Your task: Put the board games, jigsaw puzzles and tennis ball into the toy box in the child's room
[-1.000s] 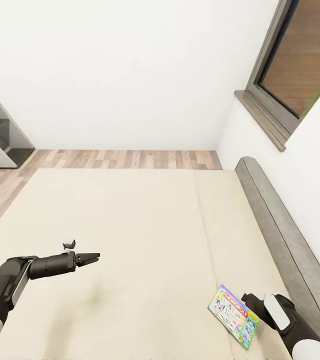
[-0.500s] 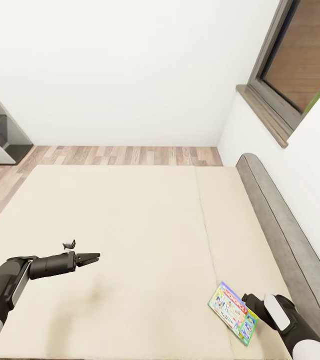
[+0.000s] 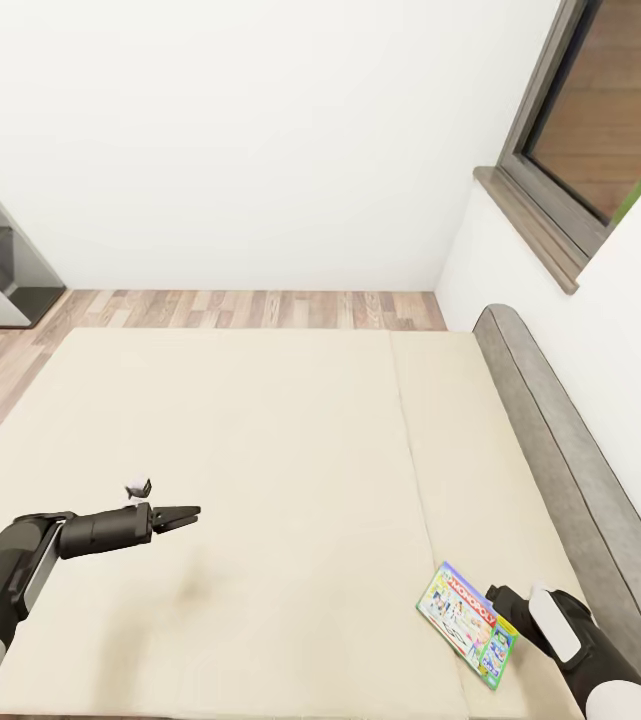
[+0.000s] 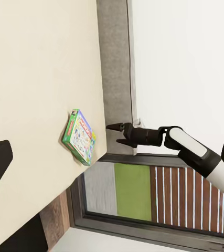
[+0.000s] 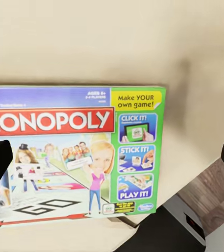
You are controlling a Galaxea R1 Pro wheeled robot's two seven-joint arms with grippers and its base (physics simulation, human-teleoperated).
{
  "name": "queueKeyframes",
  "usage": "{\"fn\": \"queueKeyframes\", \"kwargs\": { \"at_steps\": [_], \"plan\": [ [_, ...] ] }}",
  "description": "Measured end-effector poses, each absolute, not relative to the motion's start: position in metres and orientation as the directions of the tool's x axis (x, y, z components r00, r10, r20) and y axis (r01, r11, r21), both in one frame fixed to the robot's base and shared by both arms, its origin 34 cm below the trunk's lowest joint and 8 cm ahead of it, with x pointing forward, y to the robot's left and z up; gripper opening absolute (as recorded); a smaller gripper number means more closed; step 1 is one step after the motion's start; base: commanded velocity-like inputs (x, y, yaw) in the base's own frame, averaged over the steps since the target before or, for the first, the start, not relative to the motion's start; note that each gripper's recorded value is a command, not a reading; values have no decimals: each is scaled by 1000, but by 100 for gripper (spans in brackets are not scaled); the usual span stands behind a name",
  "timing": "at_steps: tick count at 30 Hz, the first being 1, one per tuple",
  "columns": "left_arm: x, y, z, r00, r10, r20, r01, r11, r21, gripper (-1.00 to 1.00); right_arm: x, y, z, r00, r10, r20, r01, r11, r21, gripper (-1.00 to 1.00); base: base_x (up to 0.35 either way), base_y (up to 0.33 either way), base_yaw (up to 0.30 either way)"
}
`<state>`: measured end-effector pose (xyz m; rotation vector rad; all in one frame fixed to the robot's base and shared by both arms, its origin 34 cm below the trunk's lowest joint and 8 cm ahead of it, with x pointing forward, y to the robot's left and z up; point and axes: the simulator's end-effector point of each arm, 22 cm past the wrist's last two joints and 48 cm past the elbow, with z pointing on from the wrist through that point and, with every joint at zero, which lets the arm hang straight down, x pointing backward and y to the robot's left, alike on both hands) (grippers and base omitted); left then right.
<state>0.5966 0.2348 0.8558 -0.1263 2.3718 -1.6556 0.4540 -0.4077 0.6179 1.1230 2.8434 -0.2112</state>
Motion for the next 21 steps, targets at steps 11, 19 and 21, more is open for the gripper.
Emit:
{"fn": "queueKeyframes", "kwargs": {
  "at_steps": [11,19,21],
  "plan": [
    [596,235,855,-966,-209,-150,68,353,-933,100,457,-405,618,-724,679,-121,689,720,-78,100,0,0,0],
    [593,230,854,-971,-191,-144,69,353,-933,100,480,-380,618,-725,678,-119,673,735,81,100,0,0,0],
    [593,230,853,-971,-189,-144,69,353,-933,100,484,-375,618,-725,679,-118,670,734,109,100,0,0,0]
  ]
}}
